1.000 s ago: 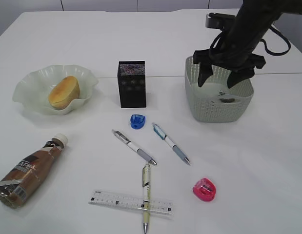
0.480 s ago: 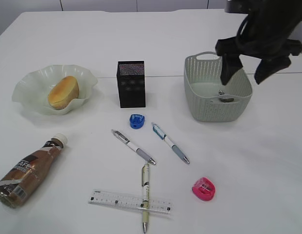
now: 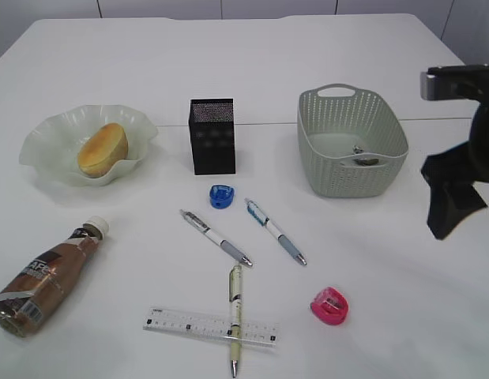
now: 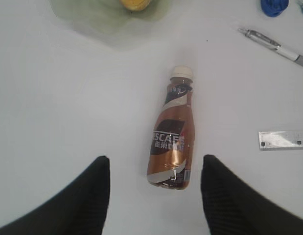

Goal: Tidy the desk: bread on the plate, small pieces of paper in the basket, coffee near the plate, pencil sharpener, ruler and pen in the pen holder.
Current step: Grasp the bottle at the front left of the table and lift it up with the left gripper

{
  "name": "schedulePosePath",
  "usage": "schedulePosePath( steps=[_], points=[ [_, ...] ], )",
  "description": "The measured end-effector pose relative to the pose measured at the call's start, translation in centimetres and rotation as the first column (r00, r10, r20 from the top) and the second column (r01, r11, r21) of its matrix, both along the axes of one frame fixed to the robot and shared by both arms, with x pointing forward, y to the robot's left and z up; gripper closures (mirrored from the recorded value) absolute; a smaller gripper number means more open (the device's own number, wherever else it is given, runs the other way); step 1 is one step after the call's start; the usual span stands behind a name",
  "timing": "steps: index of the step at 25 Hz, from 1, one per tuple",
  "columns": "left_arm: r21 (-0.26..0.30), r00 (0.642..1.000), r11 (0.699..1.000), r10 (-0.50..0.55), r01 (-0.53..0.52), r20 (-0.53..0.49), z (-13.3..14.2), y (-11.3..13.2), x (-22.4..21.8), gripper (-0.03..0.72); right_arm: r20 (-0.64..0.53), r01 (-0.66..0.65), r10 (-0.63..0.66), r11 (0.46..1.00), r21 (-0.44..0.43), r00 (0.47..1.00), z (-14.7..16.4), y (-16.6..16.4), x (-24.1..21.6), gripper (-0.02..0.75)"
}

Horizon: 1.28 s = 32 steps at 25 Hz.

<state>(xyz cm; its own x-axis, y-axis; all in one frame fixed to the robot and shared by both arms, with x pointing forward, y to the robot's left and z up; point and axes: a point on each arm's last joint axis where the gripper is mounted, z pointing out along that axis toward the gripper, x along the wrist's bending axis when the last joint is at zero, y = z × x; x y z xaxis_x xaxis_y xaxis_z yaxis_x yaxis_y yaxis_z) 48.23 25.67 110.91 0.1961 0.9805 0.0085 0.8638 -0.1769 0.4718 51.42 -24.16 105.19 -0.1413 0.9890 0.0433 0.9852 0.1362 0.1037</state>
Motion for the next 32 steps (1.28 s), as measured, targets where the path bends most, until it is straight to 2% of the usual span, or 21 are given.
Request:
schedulePosePath(
  steps=[3, 8, 14, 17, 21, 24, 32],
  points=[
    [0.018, 0.998, 1.000, -0.014, 0.015, -0.061, -2.1, -0.3, 1.9, 0.252, -0.013, 0.000, 0.000, 1.000, -0.003, 1.000, -0.3, -0.4, -2.2, 0.153],
    [0.038, 0.990, 0.998, -0.048, 0.054, -0.135, -5.9, -0.9, 4.8, 0.230, 0.036, 0.000, 0.000, 1.000, 0.007, 0.999, 0.8, -0.8, -4.1, 0.153],
    [0.047, 0.949, 0.996, -0.059, 0.077, -0.308, -12.1, -1.5, 7.4, 0.120, 0.063, 0.003, -0.005, 1.000, 0.026, 0.998, 1.3, -0.7, -4.4, 0.153],
    [0.043, 0.929, 0.995, -0.073, 0.095, -0.363, -14.3, -1.8, 8.0, 0.102, 0.094, 0.004, -0.007, 0.999, 0.033, 0.996, 1.3, -0.7, -4.1, 0.153],
    [0.008, 0.914, 0.988, -0.141, 0.156, -0.380, -15.6, -2.2, 8.4, 0.099, 0.111, 0.006, -0.010, 0.999, 0.041, 0.994, 1.3, -0.6, -4.0, 0.153],
    [-0.017, 0.918, 0.985, -0.167, 0.172, -0.359, -15.7, -2.5, 8.5, 0.099, 0.119, 0.006, -0.011, 0.999, 0.042, 0.993, 1.3, -0.6, -3.9, 0.153],
    [-0.026, 0.913, 0.984, -0.172, 0.175, -0.371, -16.7, -2.6, 8.8, 0.099, 0.125, 0.006, -0.011, 0.999, 0.043, 0.992, 1.3, -0.6, -3.8, 0.153]
  ],
)
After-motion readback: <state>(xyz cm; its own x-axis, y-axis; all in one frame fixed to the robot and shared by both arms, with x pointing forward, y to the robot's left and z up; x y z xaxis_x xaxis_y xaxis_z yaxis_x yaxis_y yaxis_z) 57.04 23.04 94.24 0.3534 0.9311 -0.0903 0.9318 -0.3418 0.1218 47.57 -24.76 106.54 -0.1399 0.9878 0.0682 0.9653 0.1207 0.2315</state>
